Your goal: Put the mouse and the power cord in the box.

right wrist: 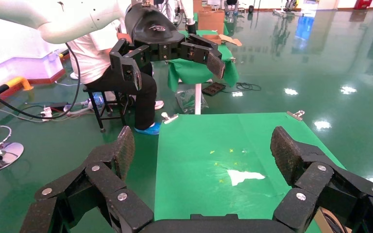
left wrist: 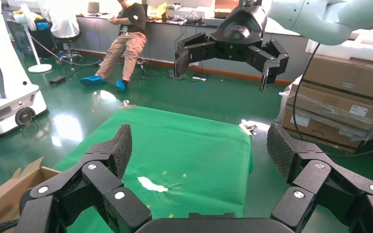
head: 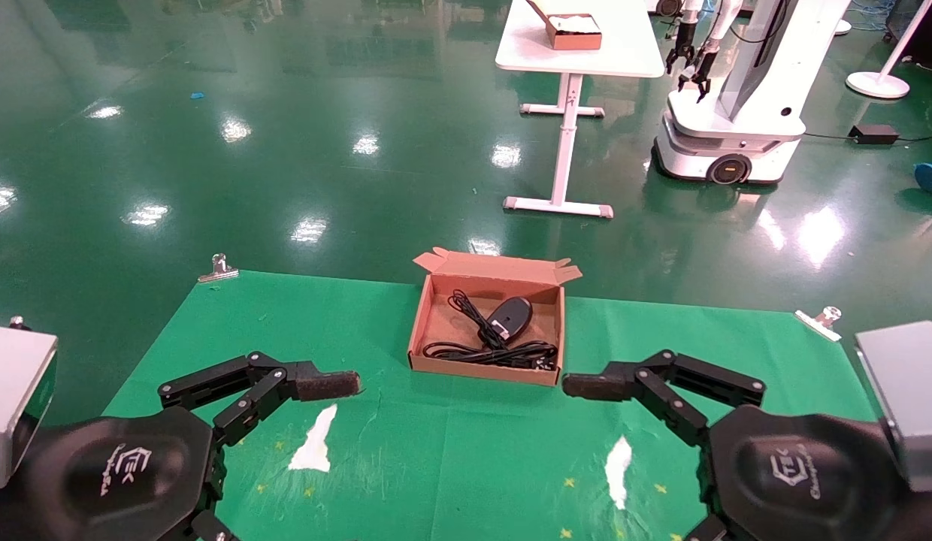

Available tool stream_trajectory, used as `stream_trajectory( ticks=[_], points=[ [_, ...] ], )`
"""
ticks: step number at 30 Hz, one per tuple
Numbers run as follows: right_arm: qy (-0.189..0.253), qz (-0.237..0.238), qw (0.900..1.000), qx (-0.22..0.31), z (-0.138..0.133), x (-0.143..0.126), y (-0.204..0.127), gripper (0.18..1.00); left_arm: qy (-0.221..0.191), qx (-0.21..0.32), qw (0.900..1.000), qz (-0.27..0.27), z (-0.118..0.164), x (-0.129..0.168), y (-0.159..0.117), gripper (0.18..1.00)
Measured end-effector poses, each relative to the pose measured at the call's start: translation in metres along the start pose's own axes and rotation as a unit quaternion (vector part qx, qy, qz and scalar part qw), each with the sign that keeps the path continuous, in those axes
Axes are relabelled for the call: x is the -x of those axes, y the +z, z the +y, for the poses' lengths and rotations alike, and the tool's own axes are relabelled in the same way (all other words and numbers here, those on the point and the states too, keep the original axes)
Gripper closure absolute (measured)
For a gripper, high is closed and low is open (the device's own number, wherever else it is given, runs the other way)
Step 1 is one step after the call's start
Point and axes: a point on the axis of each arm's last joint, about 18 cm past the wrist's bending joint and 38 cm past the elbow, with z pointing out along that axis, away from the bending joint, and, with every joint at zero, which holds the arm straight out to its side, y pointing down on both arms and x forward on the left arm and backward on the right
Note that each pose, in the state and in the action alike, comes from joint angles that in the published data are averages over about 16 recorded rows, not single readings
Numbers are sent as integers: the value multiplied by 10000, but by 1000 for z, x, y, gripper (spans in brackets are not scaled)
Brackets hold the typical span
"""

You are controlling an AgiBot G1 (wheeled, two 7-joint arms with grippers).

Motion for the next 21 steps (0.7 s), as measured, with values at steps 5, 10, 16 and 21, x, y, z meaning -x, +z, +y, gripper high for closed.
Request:
stream_trajectory(
  ticks=[5,10,16,21],
  points=[
    [-1,1,10000,0,0,0,0,178,0,0,10000,0,0,0,0,184],
    [-2,1,10000,0,0,0,0,178,0,0,10000,0,0,0,0,184],
    [-2,1,10000,0,0,0,0,178,0,1,10000,0,0,0,0,184],
    [-2,1,10000,0,0,0,0,178,0,1,10000,0,0,0,0,184]
  ],
)
